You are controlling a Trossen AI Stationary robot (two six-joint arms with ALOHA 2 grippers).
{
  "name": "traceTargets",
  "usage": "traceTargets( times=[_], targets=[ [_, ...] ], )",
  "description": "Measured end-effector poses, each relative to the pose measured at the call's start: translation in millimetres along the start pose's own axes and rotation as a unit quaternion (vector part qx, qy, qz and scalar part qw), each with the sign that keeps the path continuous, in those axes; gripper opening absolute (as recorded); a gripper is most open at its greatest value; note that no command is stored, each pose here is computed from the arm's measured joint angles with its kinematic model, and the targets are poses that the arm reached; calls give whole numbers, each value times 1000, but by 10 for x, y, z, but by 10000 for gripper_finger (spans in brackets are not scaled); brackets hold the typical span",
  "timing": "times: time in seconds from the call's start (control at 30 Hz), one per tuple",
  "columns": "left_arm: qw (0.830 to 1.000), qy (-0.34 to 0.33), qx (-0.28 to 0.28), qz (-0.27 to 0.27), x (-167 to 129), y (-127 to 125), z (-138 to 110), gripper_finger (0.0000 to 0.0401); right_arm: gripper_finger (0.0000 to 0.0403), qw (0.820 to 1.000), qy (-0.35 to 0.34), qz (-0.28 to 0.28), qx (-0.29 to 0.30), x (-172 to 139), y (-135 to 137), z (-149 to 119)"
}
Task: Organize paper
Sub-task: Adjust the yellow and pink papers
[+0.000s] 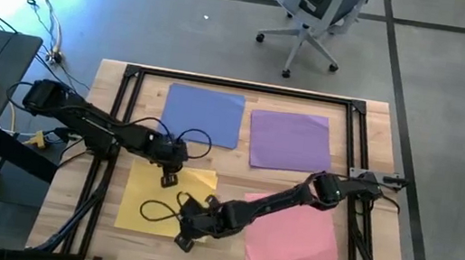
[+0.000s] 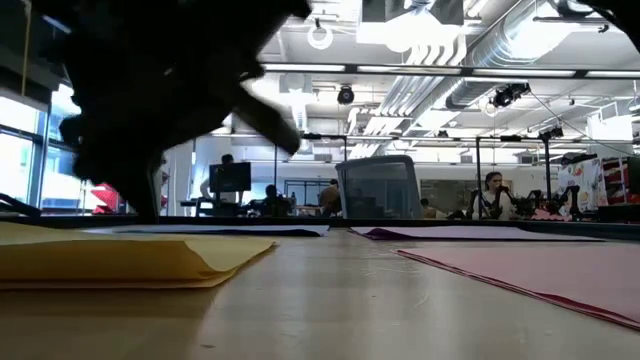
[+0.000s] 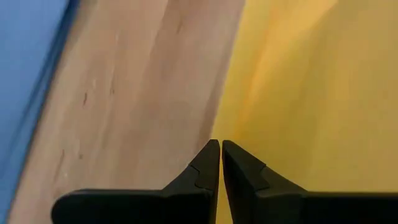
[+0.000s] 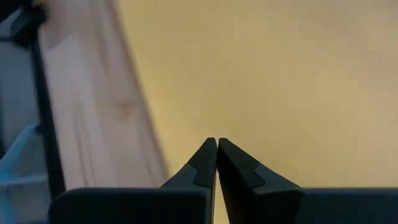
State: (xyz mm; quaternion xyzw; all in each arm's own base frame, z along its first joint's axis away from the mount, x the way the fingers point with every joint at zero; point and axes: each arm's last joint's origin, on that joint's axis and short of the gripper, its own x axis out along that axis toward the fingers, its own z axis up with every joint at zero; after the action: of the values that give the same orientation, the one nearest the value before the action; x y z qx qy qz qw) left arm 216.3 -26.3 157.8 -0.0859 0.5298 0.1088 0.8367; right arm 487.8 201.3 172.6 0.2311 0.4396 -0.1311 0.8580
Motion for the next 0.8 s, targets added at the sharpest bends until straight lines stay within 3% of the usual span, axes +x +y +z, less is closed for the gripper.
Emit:
traceTargets(
  times=[0.2,0.33,0.5,0.8],
  targets=[
    [996,15,-36,79,-334,-80,43,0,0,991,66,-107,35,-286,-208,-38],
    [989,47,-75,116,-309,-38,-104,0,0,973,132,-183,38,-224,-420,-121],
    [986,76,-85,122,-86,63,-356,0,0,970,167,-173,30,84,-689,-151],
    [996,46,-68,42,117,1,-510,0,0,981,150,-119,21,263,-854,2]
  ],
)
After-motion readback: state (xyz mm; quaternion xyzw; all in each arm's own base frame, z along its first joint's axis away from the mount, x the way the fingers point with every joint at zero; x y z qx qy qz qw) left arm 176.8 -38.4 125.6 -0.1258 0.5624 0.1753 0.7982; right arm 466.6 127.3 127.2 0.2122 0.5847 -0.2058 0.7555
